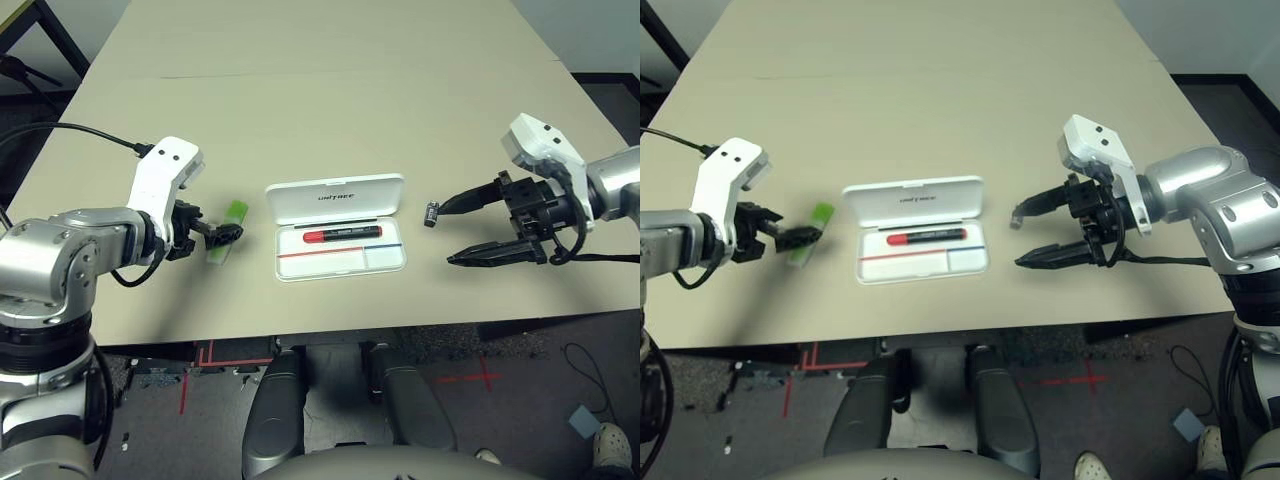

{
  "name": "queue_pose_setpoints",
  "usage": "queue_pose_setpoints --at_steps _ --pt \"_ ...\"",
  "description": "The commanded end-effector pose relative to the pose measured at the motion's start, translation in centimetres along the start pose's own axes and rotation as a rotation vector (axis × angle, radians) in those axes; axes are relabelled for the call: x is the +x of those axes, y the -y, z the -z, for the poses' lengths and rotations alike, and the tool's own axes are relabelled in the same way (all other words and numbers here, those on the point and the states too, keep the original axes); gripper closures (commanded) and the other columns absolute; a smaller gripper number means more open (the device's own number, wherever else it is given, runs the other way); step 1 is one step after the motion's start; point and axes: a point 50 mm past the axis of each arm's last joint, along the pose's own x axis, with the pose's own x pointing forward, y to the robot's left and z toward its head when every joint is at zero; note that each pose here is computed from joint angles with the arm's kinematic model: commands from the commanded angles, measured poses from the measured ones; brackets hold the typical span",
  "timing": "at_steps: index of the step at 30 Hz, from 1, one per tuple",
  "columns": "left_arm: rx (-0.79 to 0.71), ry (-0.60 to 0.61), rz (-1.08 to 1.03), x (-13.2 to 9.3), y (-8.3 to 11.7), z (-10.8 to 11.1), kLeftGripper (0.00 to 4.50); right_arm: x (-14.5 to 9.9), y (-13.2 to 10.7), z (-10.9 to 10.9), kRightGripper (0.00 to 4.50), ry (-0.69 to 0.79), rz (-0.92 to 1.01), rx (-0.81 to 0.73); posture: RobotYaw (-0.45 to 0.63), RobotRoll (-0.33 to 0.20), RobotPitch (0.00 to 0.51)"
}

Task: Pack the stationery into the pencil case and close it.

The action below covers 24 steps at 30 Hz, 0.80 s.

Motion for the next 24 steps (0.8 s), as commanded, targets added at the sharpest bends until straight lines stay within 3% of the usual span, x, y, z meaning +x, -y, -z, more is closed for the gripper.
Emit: queue_pose_setpoints --at_steps 1,22,24 --pt "-0.048 -0.025 -0.061 0.6 -0.4 0.6 0.0 0.4 -0.4 0.2 0.05 -0.015 -0.01 -0.009 0.07 0.0 0.214" --pt "-0.023 -0.101 -0.119 2.6 0.5 3.4 0.0 0.4 -0.5 0.2 0.05 -0.015 0.016 -0.011 0.05 0.0 0.217" --pt "-0.016 -0.104 -0.118 2.7 0.5 3.6 0.4 0.5 -0.5 0.2 0.0 -0.015 0.015 -0.011 0.05 0.0 0.217"
